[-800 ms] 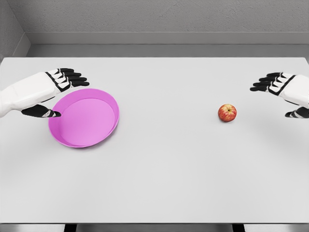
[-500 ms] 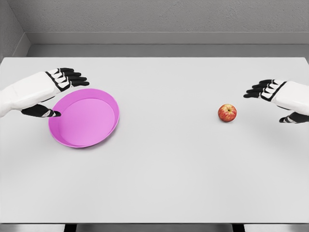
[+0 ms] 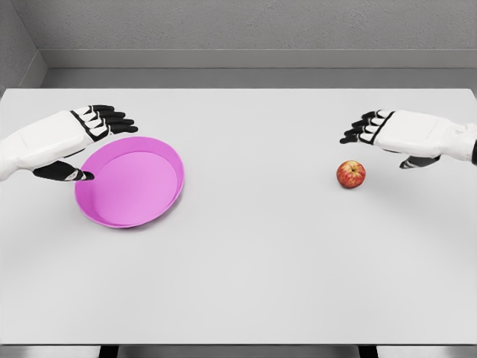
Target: Put the apple on the plate with both arms
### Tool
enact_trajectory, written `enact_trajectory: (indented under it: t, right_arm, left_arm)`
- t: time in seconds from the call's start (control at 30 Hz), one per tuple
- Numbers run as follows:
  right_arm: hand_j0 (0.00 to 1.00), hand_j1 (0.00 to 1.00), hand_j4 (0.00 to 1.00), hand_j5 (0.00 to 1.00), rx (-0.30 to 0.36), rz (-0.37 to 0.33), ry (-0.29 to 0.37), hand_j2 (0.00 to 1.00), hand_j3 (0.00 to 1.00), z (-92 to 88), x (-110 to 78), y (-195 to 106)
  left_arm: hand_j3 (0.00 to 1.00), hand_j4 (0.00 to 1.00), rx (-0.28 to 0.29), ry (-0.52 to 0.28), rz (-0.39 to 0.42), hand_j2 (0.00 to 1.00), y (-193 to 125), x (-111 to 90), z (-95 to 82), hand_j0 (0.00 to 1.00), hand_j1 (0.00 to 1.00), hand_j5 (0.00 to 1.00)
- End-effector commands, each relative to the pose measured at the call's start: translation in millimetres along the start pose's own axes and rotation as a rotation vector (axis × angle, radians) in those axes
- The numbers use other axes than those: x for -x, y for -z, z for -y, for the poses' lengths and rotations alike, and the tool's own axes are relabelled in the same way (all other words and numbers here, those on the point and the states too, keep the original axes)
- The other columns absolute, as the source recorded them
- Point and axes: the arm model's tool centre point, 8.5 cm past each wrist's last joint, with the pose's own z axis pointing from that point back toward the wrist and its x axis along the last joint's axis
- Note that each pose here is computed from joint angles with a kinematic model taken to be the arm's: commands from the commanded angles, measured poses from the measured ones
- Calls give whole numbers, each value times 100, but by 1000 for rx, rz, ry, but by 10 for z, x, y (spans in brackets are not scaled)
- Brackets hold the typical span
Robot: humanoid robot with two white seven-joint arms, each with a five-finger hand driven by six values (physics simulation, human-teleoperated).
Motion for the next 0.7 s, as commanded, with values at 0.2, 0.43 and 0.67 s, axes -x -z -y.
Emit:
enact_trajectory:
  t: [0.2,0.43,0.67]
  right_arm:
    - [100,100,100,100,-81,26,36,100,100,-352,-62,519]
    - [100,100,100,100,-111,0,61,100,100,-478,26,578]
    - [96,96,96,96,-102,17,53,96,96,-437,-27,633]
  left_arm:
    - [100,100,12,1,1,100,1,-3,3,100,100,100]
    - [100,100,14,3,3,100,11,-6,5,100,100,100]
    - [100,100,9,6,14,100,45,-35,-4,100,100,100]
